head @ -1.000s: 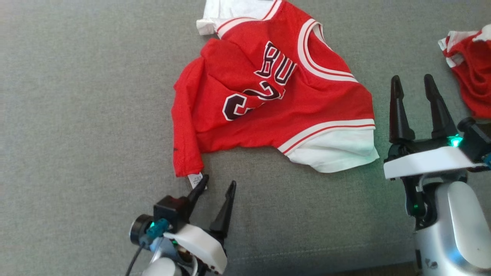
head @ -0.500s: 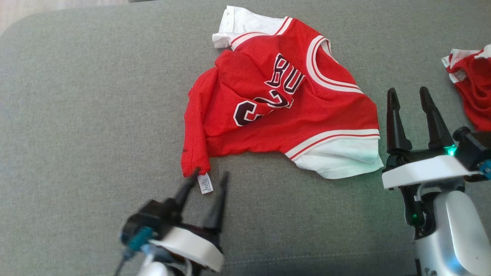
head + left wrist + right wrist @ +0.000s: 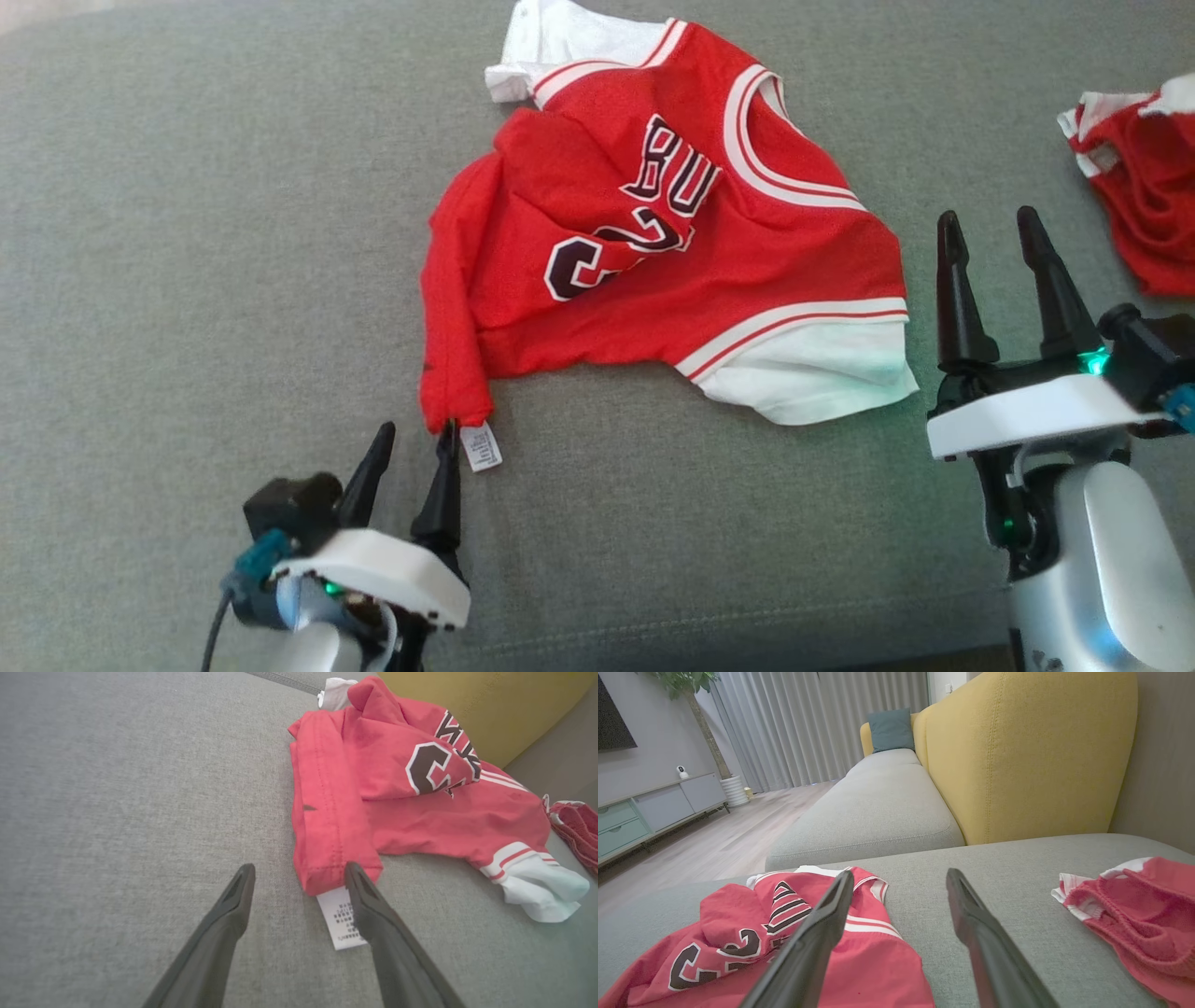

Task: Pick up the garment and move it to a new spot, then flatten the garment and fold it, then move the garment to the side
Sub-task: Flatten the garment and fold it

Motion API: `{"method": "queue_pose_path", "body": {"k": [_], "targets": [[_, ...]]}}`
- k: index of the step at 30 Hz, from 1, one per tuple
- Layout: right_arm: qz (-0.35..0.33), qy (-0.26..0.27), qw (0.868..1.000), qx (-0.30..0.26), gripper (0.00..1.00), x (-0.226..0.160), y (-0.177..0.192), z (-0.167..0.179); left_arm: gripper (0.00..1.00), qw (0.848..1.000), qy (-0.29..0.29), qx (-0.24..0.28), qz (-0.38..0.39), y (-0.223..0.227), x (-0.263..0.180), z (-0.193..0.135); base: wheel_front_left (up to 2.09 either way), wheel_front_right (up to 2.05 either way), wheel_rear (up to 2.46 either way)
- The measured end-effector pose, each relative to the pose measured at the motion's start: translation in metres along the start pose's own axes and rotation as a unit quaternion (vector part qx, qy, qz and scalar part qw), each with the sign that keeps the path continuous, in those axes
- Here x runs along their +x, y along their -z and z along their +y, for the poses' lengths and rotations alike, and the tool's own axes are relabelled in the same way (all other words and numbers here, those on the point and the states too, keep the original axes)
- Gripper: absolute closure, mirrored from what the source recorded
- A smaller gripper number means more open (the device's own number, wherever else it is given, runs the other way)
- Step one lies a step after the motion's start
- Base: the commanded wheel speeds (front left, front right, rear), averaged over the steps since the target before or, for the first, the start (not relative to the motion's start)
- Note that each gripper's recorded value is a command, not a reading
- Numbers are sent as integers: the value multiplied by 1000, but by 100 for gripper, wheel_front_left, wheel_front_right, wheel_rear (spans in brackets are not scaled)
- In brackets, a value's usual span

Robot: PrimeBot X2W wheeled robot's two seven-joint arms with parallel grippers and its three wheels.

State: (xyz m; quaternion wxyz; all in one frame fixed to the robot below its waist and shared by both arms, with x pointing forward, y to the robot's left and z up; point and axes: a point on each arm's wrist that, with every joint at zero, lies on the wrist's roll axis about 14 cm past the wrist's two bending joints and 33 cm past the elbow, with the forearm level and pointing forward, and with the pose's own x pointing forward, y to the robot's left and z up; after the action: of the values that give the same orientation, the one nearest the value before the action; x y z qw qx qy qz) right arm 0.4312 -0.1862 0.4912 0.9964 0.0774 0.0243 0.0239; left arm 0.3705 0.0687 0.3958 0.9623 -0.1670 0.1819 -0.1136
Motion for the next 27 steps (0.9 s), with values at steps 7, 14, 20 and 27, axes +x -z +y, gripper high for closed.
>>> {"method": "queue_pose_path", "body": {"k": [7, 14, 20, 27], "targets": [[5, 11, 1000, -2, 0, -1, 4, -8, 0, 1000, 4, -24, 4, 3, 12, -2, 0, 0, 0], [8, 15, 1000, -3, 0, -2, 5, -11, 29, 999, 17, -30, 12, 7, 16, -8, 0, 0, 0], [8, 19, 1000, -4, 0, -4, 5, -14, 67, 999, 35, -31, 18, 10, 18, -18, 0, 0, 0], [8, 20, 1000, -3, 0, -5, 5, -14, 100, 998, 47, -28, -1, -3, 21, -25, 0, 0, 0]]}}
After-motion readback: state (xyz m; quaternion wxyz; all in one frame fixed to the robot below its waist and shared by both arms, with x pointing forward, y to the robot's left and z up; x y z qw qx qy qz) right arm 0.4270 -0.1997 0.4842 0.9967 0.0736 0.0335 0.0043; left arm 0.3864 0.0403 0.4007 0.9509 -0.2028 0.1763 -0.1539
